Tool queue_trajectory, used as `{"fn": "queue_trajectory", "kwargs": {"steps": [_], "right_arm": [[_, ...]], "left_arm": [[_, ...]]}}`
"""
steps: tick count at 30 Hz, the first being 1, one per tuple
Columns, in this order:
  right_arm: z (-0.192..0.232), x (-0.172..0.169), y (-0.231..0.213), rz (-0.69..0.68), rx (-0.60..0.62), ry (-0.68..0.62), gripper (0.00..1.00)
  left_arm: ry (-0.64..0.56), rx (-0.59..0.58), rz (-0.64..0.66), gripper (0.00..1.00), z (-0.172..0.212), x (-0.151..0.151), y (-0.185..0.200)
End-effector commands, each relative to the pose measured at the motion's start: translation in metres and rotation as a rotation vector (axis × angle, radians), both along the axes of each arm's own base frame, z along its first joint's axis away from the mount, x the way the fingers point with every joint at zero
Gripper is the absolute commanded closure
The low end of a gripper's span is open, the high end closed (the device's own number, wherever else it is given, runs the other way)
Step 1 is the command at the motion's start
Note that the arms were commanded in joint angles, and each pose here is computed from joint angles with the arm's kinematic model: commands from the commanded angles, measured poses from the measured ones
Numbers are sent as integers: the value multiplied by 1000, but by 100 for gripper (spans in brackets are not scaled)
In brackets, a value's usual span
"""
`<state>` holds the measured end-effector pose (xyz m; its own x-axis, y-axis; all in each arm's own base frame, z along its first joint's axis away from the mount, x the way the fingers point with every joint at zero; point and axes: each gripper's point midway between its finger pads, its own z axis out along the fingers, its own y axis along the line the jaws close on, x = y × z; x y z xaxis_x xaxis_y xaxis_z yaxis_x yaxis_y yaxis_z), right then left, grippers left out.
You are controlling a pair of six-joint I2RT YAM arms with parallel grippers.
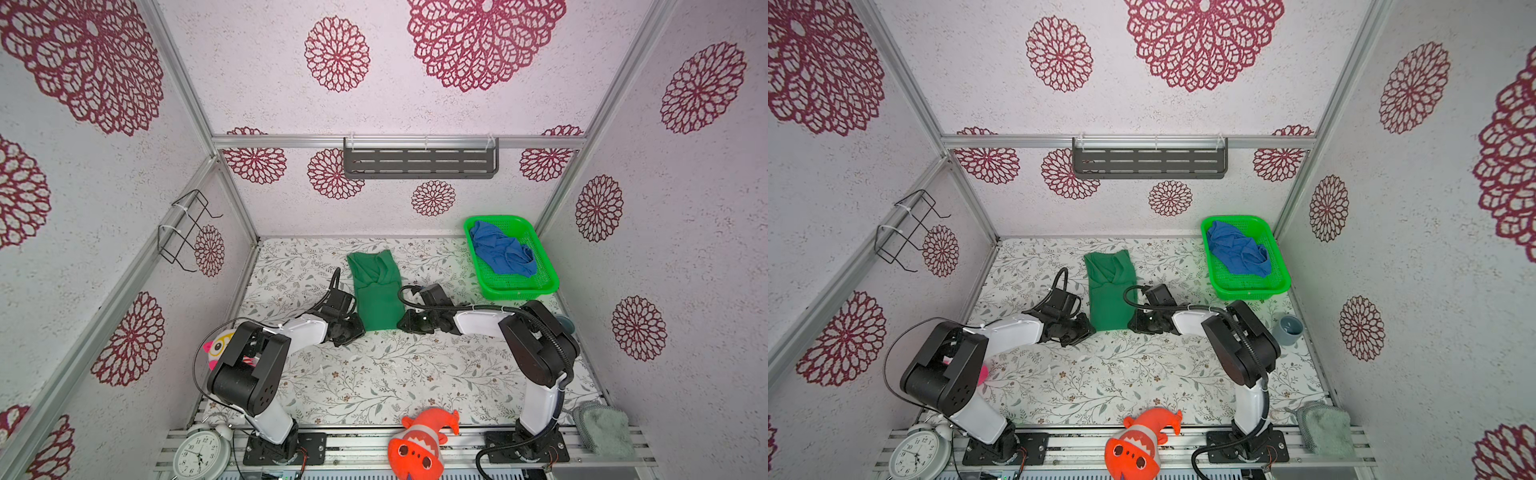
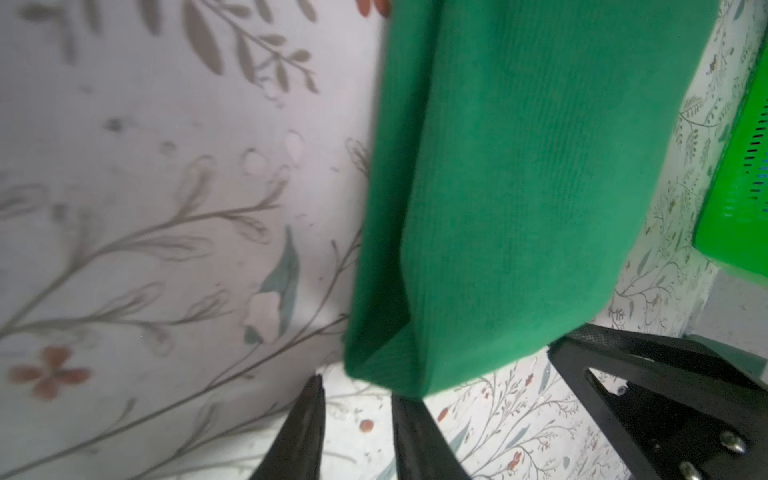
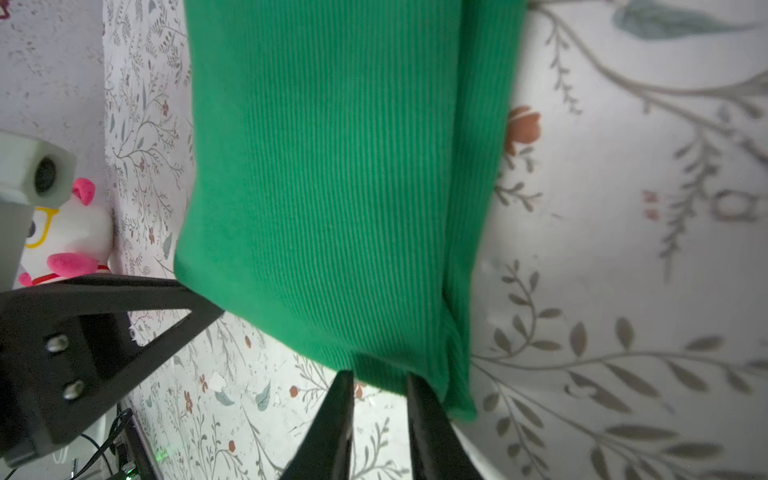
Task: Fold and stack the tank tops
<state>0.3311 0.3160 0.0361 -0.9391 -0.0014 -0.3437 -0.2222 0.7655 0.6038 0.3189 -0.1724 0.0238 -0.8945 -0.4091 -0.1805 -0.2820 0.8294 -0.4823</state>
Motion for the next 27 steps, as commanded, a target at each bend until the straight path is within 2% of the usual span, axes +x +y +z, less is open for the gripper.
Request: {"fn": "queue_trajectory", "kwargs": {"steps": [1, 4, 8, 11, 16, 19, 24, 27], "right_arm": [[29, 4, -11, -18, 10, -50, 71], [43, 4, -17, -16, 18, -69, 63], [41, 6, -24, -18, 1, -73, 49], [35, 7, -24, -22, 10, -62, 47], [17, 9, -20, -22, 18, -32, 46], [5, 8, -20, -25, 7, -9, 41], [-7, 2, -17, -39, 45, 27, 41], [-13, 0, -16, -40, 49, 42, 45]], "left_arm": [[-63, -10, 4, 66, 35, -2, 3], [-93, 5, 11, 60, 50, -1, 8], [-81, 21, 25, 41, 37, 2, 10], [-76, -7, 47, 33, 25, 7, 5], [-68, -20, 67, 34, 12, 15, 1], [-56, -30, 70, 36, 5, 12, -5], [-31, -66, 110, 45, -16, 4, -8], [-10, -65, 118, 50, -29, 3, -7]]}}
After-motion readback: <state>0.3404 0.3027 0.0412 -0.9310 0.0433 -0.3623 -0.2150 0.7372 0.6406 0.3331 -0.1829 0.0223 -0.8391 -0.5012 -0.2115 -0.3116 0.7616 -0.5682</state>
